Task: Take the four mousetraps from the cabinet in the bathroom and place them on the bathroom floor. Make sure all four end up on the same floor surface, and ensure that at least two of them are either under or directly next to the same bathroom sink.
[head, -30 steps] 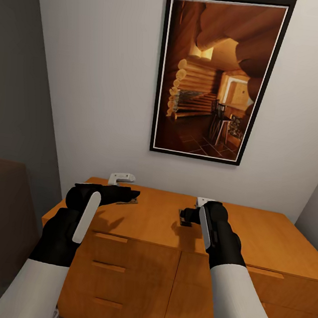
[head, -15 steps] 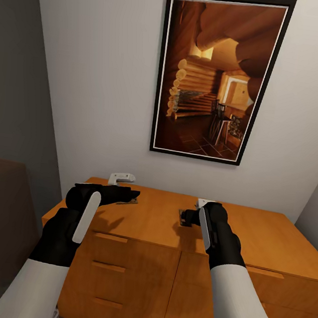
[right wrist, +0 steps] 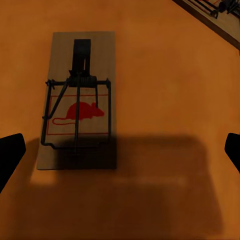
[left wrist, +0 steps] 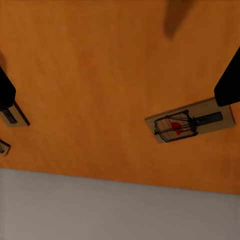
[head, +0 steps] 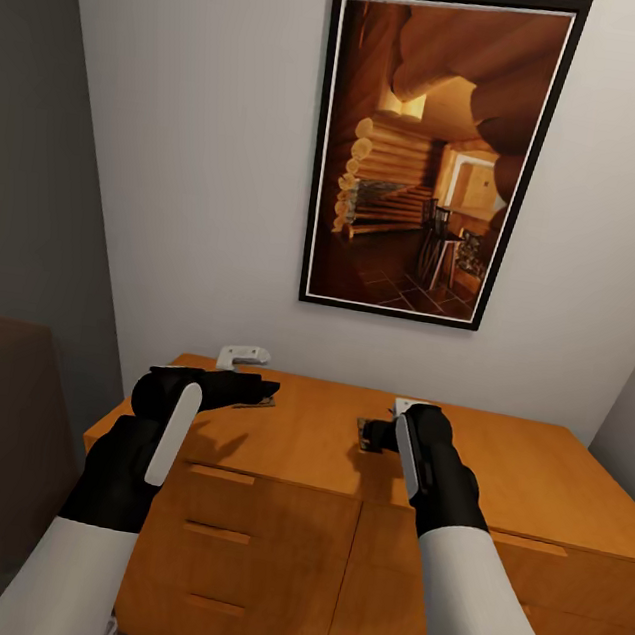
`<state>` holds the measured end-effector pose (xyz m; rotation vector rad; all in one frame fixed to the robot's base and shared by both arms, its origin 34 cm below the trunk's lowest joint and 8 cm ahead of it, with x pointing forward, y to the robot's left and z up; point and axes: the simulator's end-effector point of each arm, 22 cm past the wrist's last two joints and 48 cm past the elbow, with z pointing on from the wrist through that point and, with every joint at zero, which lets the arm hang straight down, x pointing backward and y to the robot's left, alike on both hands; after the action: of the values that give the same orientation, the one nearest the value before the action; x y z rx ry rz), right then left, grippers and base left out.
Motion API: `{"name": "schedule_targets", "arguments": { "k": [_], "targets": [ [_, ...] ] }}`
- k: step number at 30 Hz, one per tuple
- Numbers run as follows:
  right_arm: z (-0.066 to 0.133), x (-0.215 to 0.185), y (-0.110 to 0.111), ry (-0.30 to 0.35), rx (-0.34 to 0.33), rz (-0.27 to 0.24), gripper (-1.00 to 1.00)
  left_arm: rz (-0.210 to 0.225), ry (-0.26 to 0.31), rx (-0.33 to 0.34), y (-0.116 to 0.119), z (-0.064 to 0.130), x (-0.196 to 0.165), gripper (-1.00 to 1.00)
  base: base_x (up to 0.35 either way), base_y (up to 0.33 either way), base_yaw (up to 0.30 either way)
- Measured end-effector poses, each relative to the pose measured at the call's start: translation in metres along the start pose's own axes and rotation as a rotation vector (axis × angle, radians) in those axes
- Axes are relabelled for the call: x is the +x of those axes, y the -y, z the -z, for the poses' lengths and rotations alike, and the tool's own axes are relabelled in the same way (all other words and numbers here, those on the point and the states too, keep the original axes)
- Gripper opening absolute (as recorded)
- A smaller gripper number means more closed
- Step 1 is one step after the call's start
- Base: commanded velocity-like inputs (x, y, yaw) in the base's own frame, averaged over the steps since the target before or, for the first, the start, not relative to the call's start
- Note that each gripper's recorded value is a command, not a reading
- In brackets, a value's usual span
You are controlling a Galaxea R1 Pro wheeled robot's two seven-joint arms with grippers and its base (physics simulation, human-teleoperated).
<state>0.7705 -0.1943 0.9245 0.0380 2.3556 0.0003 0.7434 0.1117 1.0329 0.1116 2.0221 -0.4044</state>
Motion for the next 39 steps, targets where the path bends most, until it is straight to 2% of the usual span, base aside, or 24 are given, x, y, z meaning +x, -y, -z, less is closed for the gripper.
{"name": "schedule_targets", "arguments": {
  "k": [28,39],
  "targets": [
    [-0.0035,0.0048,-0.0024,-0.017,-0.001,0.006,1.0,0.001,-0.002,0.0,0.0,-0.0004,0.0007,1.0,0.002,0.0,0.0],
    [-0.003,0.0043,-0.0025,-0.015,0.0,0.008,1.0,0.001,-0.002,0.002,0.0004,-0.0002,0.0007,1.0,0.107,0.036,0.0]
  ]
}}
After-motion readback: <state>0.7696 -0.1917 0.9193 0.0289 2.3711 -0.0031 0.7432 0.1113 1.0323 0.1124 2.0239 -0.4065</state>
